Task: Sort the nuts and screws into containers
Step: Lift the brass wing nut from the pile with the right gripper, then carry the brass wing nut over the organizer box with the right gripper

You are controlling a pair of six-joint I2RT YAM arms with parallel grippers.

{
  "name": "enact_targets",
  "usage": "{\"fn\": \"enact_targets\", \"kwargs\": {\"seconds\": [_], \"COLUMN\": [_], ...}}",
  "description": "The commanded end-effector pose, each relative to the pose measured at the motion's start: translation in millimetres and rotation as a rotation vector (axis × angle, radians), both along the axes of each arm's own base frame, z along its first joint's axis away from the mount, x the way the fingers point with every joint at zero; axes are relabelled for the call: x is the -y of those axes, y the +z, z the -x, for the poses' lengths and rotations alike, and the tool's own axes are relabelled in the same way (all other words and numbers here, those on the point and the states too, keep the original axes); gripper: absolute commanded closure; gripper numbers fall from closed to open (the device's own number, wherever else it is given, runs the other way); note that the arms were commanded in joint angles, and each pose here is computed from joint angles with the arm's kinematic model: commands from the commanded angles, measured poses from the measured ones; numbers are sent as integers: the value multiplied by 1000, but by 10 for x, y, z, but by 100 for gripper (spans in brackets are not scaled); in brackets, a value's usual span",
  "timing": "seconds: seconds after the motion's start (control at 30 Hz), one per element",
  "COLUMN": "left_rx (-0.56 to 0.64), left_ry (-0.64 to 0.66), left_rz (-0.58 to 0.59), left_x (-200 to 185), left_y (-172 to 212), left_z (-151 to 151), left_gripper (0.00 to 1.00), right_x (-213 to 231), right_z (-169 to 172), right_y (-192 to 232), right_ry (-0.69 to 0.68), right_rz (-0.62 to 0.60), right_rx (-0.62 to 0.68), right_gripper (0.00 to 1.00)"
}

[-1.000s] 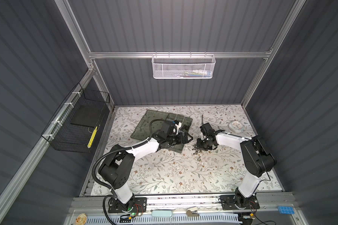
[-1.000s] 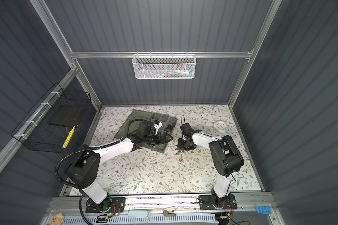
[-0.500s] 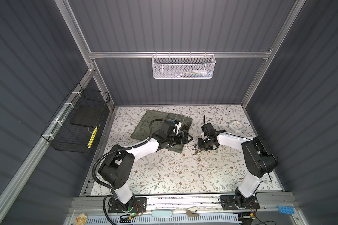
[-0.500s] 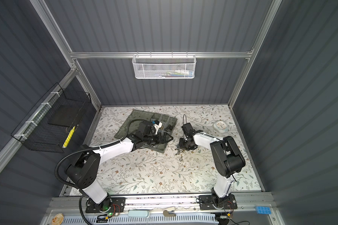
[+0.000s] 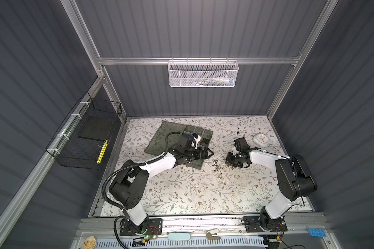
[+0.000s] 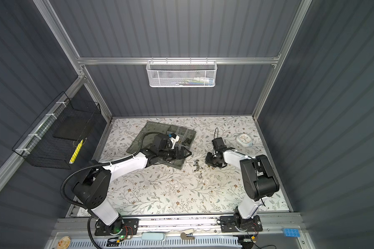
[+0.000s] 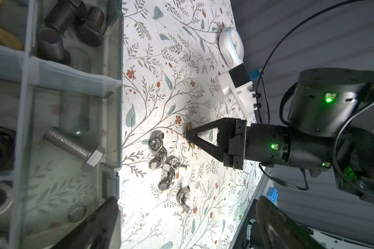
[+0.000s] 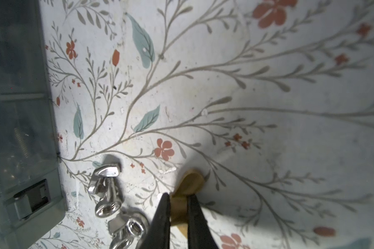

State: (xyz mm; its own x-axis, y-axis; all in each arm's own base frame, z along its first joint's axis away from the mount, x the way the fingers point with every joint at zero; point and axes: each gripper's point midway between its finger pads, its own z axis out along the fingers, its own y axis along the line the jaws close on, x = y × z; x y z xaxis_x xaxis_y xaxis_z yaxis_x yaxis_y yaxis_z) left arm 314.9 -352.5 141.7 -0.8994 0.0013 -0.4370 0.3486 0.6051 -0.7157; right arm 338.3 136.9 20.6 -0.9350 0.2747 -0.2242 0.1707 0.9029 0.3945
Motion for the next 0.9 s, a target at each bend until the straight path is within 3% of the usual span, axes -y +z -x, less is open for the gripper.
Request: {"fn": "enact_targets", "kwargs": {"seconds": [0.0, 0.27, 0.63, 0.87], "left_rx": [32, 68, 100, 118], "left_ry": [-15, 42, 202, 276], "left_rz": [-12, -27, -19, -14], "left_x": [21, -174, -768, -1070], "left_y": [76, 166, 331, 444], "left_z": [-31, -216, -704, -889], "left_gripper": [0, 0, 0, 0], "right_x": [-32, -213, -651, -971], "right_z": [-88, -442, -1080, -1470], "right_y": [163, 637, 1409, 1621], "right_ry": [-1, 24, 85, 147], "right_rz": [-28, -103, -283, -378], "right_rx": [50, 159, 292, 357], "right_gripper": [95, 96, 95, 94]}}
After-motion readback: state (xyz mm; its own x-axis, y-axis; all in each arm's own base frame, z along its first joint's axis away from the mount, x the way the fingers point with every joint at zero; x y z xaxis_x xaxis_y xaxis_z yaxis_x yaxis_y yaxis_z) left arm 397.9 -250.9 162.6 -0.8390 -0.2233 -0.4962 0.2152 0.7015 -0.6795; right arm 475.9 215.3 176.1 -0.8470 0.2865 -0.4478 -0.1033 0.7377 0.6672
